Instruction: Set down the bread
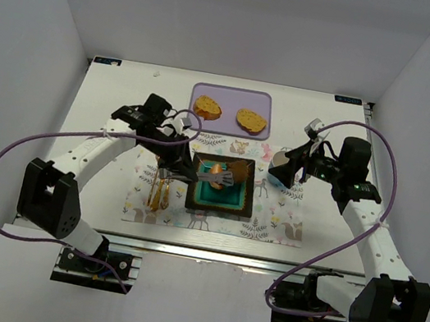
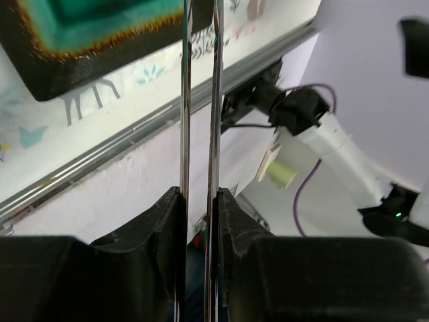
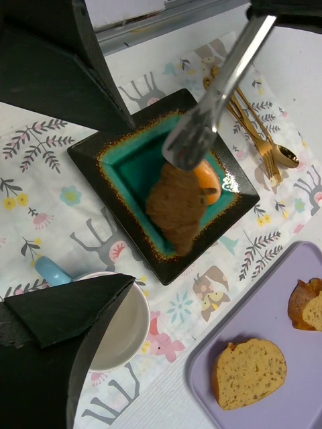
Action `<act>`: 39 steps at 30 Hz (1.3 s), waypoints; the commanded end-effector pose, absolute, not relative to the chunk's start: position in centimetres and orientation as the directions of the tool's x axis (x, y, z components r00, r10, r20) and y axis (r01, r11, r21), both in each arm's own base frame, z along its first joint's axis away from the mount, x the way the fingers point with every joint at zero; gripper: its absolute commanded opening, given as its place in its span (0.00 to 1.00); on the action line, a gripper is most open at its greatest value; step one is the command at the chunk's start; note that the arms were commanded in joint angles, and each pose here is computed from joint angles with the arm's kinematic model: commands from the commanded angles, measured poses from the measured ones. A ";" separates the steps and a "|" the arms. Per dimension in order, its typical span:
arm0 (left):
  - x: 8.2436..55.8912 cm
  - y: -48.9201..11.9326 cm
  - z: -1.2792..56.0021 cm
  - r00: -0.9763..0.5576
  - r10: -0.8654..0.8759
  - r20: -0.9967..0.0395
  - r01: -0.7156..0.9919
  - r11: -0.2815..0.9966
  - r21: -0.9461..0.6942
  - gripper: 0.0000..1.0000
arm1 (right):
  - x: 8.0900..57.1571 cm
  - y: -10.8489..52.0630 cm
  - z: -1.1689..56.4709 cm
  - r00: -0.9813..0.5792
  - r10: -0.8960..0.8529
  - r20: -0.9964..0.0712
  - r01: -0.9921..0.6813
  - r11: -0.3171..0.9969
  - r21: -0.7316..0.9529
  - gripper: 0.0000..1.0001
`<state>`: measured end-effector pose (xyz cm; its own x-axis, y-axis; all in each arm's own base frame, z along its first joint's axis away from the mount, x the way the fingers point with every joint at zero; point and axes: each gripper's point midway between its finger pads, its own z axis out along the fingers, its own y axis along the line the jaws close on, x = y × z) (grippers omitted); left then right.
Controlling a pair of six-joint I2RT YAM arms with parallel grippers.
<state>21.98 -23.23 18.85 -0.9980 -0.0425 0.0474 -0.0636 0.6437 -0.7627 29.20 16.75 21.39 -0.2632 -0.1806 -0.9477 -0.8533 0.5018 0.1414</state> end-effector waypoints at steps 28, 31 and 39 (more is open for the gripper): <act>20.2 -23.1 24.4 -0.993 0.005 -0.119 0.097 0.608 -0.788 0.33 | 29.5 16.9 22.6 -0.230 -0.177 -0.957 -0.866 0.486 0.118 0.89; 21.3 -21.4 26.1 -0.983 -0.066 -0.172 0.098 0.604 -0.791 0.27 | 29.5 16.9 22.5 -0.233 -0.177 -0.956 -0.865 0.486 0.121 0.89; 25.8 -13.2 23.2 -0.923 -0.276 -0.268 -0.072 0.808 -0.585 0.11 | 29.6 16.8 23.0 -0.204 -0.188 -0.961 -0.874 0.478 0.092 0.89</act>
<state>23.88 -16.89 25.69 -0.9489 -0.2307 -0.2153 0.0074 0.6658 -0.7461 29.30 16.74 21.35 -0.2635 -0.1851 -0.9467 -0.8547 0.4999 0.1401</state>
